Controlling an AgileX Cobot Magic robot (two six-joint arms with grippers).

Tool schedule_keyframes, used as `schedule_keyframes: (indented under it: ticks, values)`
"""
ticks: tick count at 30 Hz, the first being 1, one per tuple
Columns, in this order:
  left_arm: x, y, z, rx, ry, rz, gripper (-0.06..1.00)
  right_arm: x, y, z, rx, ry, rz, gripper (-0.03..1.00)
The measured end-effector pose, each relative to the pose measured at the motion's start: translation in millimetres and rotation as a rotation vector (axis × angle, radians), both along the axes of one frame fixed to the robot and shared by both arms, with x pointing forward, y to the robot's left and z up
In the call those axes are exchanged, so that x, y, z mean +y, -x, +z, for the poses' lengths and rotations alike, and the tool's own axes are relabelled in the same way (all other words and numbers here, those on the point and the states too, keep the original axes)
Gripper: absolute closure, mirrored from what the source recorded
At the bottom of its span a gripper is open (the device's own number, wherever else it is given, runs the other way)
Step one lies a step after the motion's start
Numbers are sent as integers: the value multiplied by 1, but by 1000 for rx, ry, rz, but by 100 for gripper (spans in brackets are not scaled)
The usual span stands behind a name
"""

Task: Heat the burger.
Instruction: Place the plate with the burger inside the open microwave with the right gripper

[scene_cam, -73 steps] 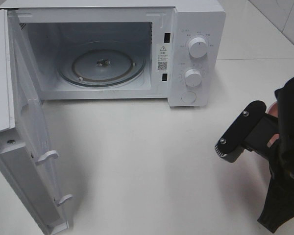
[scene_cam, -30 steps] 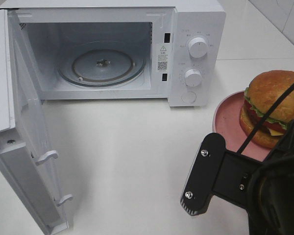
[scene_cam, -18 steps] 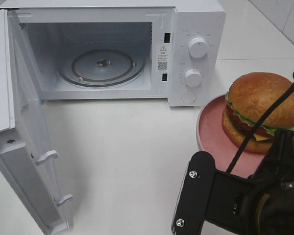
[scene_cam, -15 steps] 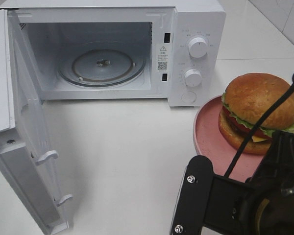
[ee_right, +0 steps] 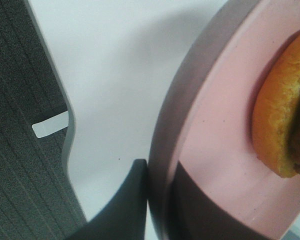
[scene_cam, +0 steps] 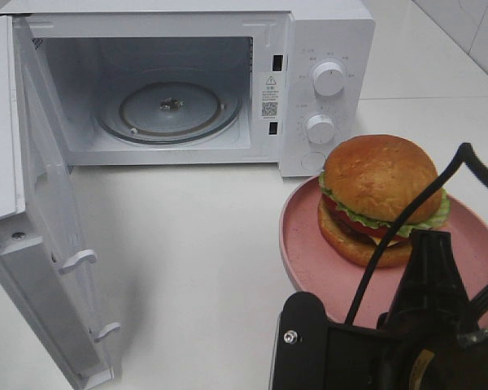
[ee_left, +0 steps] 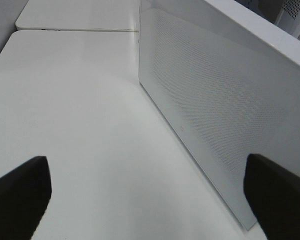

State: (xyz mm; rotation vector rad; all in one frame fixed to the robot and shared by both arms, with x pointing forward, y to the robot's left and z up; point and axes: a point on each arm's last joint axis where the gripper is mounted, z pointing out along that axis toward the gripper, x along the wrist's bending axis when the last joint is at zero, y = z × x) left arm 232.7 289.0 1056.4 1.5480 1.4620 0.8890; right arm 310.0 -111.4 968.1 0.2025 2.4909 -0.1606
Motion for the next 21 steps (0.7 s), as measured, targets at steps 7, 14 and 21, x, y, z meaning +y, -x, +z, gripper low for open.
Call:
schedule_keyframes:
  ticks: [7, 14, 21]
  values:
    - [0, 0, 0, 0, 0, 0, -5, 3, -2, 0, -5, 19, 90, 92]
    - [0, 0, 0, 0, 0, 0, -5, 7, -5, 3, -32, 71, 224, 92]
    - [0, 0, 0, 0, 0, 0, -5, 11, -4, 1, -10, 102, 334, 92]
